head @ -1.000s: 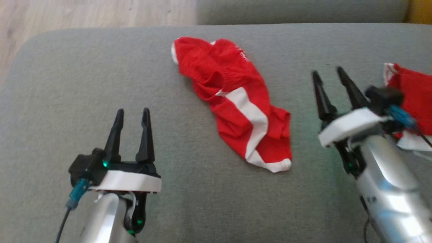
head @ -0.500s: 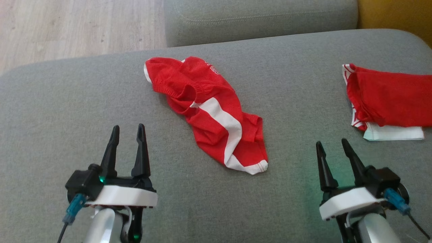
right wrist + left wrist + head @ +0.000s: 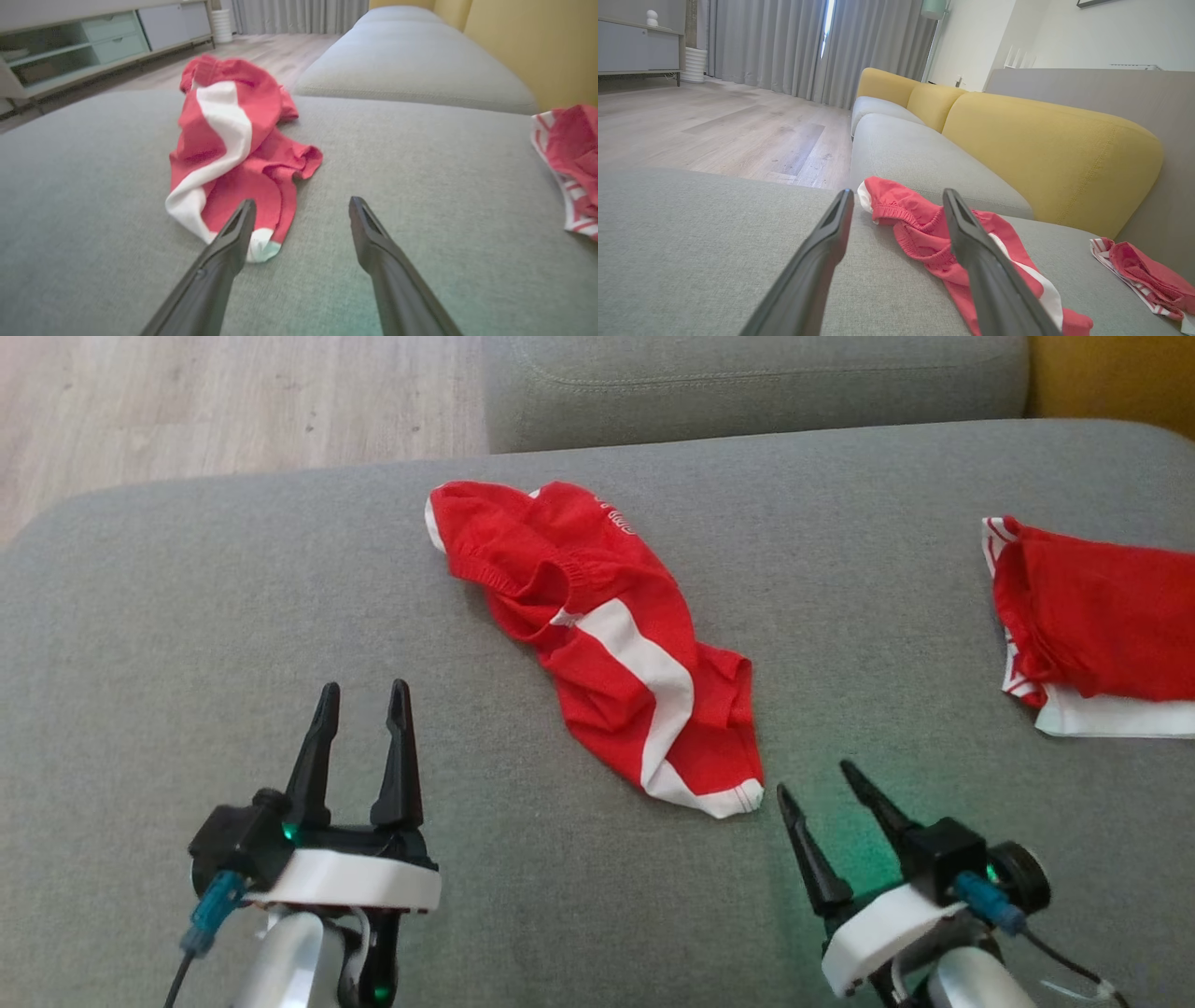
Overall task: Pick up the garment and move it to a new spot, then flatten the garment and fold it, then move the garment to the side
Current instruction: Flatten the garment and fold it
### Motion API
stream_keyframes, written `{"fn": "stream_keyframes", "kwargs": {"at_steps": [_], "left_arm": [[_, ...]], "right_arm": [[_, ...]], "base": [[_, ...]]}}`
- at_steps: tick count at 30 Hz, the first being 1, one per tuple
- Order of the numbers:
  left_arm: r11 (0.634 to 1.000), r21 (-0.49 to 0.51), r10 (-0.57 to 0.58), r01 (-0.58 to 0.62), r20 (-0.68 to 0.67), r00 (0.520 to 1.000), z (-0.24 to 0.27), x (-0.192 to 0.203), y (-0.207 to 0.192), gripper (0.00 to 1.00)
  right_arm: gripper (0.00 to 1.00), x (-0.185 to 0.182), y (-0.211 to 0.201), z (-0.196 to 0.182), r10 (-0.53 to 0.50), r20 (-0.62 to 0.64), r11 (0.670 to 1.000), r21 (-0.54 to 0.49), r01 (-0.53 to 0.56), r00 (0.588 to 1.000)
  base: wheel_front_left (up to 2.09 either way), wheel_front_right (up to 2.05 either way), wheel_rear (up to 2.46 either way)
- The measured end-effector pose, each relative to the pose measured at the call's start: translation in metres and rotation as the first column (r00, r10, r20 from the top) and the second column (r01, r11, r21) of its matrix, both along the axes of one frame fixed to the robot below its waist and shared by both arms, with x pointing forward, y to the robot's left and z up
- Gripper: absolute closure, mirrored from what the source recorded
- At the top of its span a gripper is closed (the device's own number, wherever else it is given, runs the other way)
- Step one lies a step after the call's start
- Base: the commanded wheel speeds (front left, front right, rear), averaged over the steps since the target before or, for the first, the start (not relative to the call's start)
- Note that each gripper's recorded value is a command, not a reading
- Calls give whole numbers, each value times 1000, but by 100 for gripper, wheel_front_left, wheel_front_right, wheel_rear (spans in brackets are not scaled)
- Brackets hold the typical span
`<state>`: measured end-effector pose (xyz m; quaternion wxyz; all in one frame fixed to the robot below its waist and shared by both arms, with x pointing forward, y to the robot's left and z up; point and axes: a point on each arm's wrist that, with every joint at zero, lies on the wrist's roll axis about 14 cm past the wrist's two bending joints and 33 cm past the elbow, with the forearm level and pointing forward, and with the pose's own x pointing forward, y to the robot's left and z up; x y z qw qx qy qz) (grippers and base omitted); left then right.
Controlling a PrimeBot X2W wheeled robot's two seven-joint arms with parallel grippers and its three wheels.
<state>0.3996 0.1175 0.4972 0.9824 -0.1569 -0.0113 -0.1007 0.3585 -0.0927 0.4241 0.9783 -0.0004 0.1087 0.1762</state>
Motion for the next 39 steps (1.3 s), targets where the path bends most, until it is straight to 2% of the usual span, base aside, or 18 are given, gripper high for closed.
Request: {"fn": "stream_keyframes", "kwargs": {"at_steps": [8,22,23,24,25,26,33,39], "left_arm": [[1000,5,13,-13,-14,1000,-5,-4,5,0],[999,12,46,-45,-35,998,-12,0,19,0],[999,12,46,-45,-35,998,-12,0,19,0],[999,12,48,-48,-37,998,-13,-1,19,0],[999,13,50,-50,-38,998,-13,-1,20,0],[999,13,51,-51,-39,998,-13,-1,21,0],[999,13,48,-48,-32,998,-10,-2,19,0],[1000,9,24,-24,-16,1000,-5,0,11,0]], "right_arm": [[0,-13,17,-35,128,-127,984,-109,-142,984],[2,1,41,-56,245,-187,946,-170,-277,951],[22,1,41,-56,245,-187,946,-170,-277,951],[57,2,42,-56,246,-187,945,-170,-278,951],[76,4,42,-56,247,-187,945,-170,-279,951],[100,5,42,-56,247,-186,945,-172,-279,951],[100,8,35,-53,221,-183,953,-166,-252,958],[100,14,6,-45,148,-160,966,-187,-177,976]], "base": [[0,0,0],[0,0,0],[0,0,0],[0,0,0],[0,0,0],[0,0,0],[0,0,0],[0,0,0]]}}
